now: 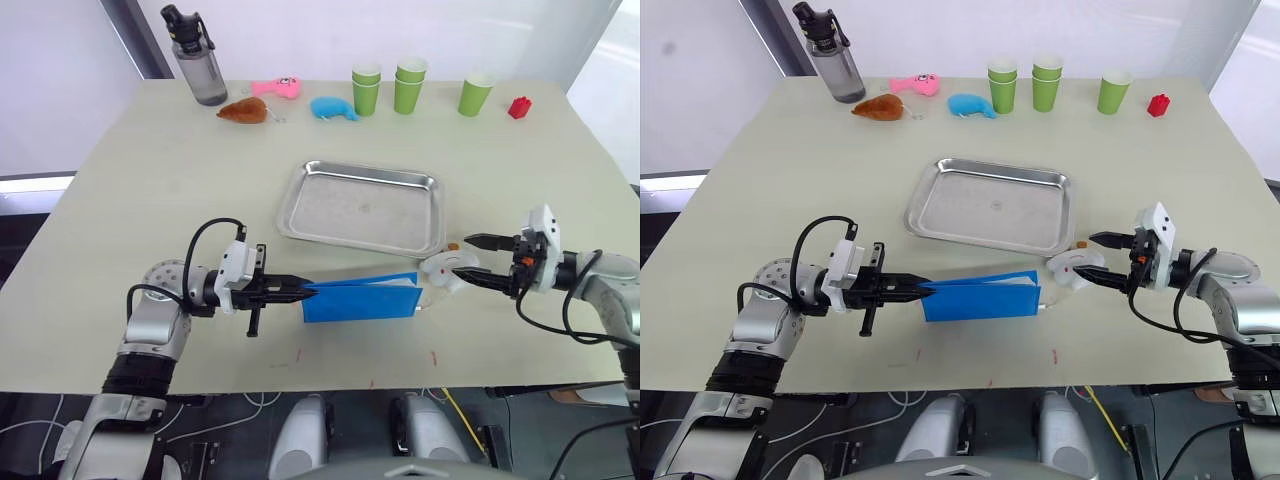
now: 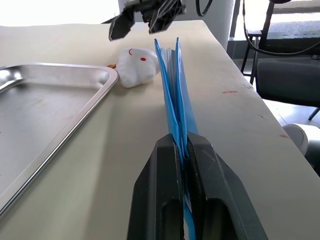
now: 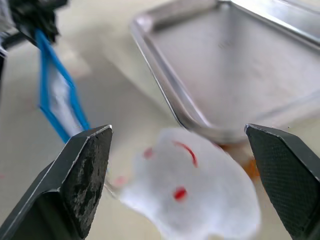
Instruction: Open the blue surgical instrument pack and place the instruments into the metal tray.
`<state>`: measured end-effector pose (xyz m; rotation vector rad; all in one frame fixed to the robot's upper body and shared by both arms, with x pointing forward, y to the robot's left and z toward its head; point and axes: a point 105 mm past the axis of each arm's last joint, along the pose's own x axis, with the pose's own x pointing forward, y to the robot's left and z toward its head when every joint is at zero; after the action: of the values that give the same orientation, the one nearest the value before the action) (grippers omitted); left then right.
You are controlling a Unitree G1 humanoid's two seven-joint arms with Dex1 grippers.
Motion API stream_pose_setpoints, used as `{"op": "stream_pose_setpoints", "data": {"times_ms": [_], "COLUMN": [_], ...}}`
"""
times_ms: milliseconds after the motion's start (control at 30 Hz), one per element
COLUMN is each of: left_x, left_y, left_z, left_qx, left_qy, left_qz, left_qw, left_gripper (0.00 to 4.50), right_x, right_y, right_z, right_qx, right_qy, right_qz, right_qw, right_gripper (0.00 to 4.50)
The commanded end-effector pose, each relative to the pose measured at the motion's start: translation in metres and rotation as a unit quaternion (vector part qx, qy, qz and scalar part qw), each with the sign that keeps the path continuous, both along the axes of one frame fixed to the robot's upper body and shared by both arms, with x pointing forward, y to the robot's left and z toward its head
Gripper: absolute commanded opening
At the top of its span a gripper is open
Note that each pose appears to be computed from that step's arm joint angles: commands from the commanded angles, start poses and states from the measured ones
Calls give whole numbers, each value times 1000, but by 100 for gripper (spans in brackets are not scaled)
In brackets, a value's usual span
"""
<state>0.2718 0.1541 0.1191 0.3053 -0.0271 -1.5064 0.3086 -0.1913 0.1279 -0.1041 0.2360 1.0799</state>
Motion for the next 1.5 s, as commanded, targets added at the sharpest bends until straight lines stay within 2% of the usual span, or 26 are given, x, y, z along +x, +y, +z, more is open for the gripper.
{"op": "stream_pose_setpoints", "data": {"times_ms": [33,67,133,167,200,233,267,300,400,433,467,633,733,867,967,1233,1500], "left_x": [0,0,0,0,-1,-1,-1,-1,-1,-1,0,5,11,18,21,28,34], "left_y": [-1,-1,-1,-1,-1,-1,-1,-1,-1,-2,-2,-5,-9,-17,-22,-34,-45], "left_z": [-2,-1,-1,0,0,0,0,0,0,0,1,2,4,7,7,6,8], "left_qx": [11,11,11,11,11,11,10,10,9,8,8,8,10,11,8,5,-1], "left_qy": [-3,-3,-5,-5,-5,-5,-5,-5,-5,-6,-7,-13,-18,-25,-26,-30,-37], "left_qz": [-4,-4,-4,-3,-3,-2,-2,-1,0,1,1,5,4,-6,-9,-19,-24], "left_qw": [1000,1000,1000,1000,1000,1000,1000,1000,1000,1000,1000,1000,1000,1000,1000,999,999], "left_gripper": [0,0,0,0,0,0,0,0,0,0,0,0,0,0,0,0,0], "right_x": [7,6,5,4,3,2,0,-1,-6,-7,-8,-9,-12,-12,-13,-5,2], "right_y": [-4,-3,-2,-2,-3,-3,-3,-4,-6,-7,-9,-20,-18,5,26,83,143], "right_z": [-21,-26,-32,-33,-34,-34,-34,-31,-23,-17,-9,46,76,113,129,133,108], "right_qx": [-55,-62,-64,-65,-66,-63,-59,-51,-35,-24,-10,83,111,167,186,136,80], "right_qy": [-10,-6,3,8,13,16,18,22,23,20,17,-18,-43,-69,-77,-109,-139], "right_qz": [-20,-17,-18,-17,-16,-16,-15,-14,-8,-10,-13,-30,-20,2,29,83,140], "right_qw": [998,998,998,998,998,998,998,998,999,999,1000,996,993,984,979,981,977], "right_gripper": [440,440,389,349,349,289,278,225,106,50,12,5,5,5,5,5,5]}}
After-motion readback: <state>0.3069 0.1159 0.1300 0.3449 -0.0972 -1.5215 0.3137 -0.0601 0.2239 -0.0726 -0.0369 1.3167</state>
